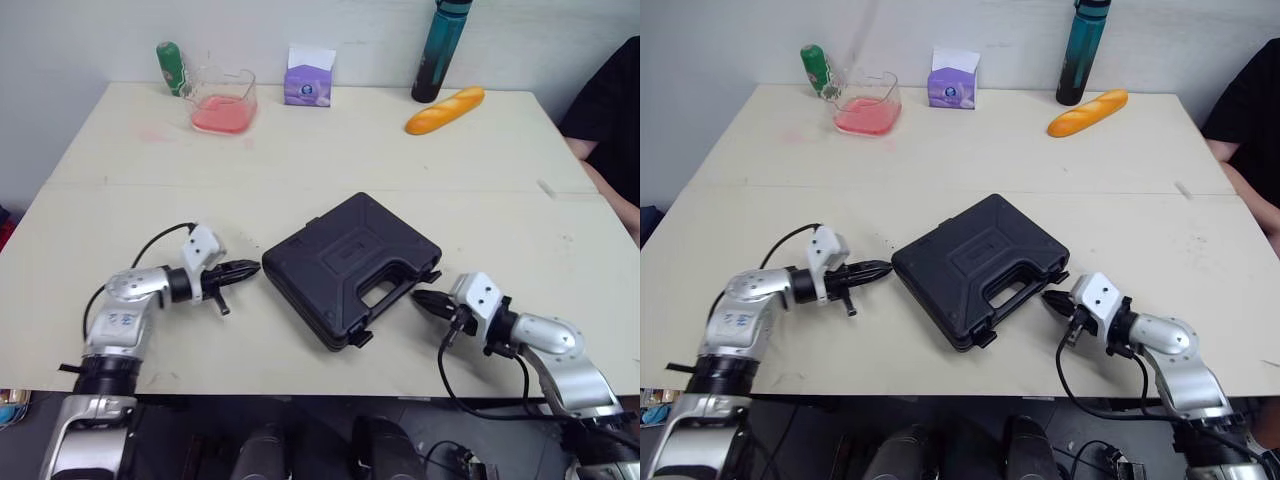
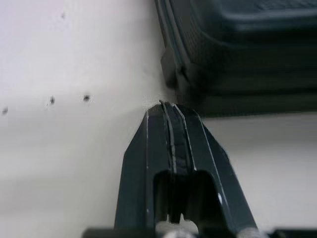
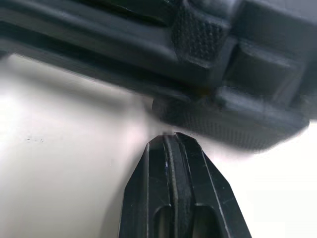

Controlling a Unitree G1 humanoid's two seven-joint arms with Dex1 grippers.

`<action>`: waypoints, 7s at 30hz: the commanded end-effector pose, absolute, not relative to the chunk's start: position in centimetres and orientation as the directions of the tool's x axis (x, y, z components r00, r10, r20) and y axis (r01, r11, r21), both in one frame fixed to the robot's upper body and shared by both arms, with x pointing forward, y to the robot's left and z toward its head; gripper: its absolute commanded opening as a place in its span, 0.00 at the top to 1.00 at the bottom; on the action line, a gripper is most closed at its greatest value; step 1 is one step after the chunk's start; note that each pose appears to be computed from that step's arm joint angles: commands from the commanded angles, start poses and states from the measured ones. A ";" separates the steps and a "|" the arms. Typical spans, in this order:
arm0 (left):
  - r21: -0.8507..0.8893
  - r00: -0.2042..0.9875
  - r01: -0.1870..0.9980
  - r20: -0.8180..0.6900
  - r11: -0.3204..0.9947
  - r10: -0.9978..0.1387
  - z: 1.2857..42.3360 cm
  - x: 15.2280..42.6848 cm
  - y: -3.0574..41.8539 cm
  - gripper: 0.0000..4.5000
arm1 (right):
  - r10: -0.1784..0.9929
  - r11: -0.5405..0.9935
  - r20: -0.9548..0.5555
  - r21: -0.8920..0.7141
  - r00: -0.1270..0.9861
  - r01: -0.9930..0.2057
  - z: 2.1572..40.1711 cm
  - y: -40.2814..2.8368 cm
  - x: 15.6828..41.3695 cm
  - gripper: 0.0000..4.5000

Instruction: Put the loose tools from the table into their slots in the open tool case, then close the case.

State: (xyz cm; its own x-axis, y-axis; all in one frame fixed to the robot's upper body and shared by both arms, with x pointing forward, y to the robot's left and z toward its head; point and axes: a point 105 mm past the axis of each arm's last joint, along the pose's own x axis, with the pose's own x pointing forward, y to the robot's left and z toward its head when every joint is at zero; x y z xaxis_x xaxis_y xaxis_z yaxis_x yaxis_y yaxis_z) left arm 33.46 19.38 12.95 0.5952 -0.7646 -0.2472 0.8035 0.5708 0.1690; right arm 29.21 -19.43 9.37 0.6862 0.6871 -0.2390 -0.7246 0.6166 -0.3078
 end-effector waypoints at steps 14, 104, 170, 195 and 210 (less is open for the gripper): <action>0.262 0.204 0.950 -0.103 0.171 -0.973 23.3 31.2 5.7 1.00 | 0.568 0.804 -0.006 -0.205 0.823 -0.557 13.7 -22.4 25.9 0.99; 0.146 0.230 0.973 -0.615 0.177 -0.754 7.3 35.9 -2.1 1.00 | 0.599 0.765 -0.071 -0.244 0.798 -0.596 13.0 -18.7 30.5 0.99; 0.190 0.171 0.978 -0.513 0.083 -0.841 8.0 26.7 7.8 1.00 | 0.934 0.300 -0.148 -0.163 0.324 -0.940 9.2 -10.9 21.9 0.99; 0.167 0.157 0.983 -0.545 0.077 -0.824 7.1 26.5 7.8 1.00 | 0.936 0.305 -0.115 -0.211 0.334 -0.929 10.4 -10.5 23.7 0.99; 0.138 0.154 0.986 -0.577 0.090 -0.802 6.3 26.1 8.2 1.00 | 0.942 0.305 -0.085 -0.189 0.325 -0.934 11.6 -9.7 24.2 0.99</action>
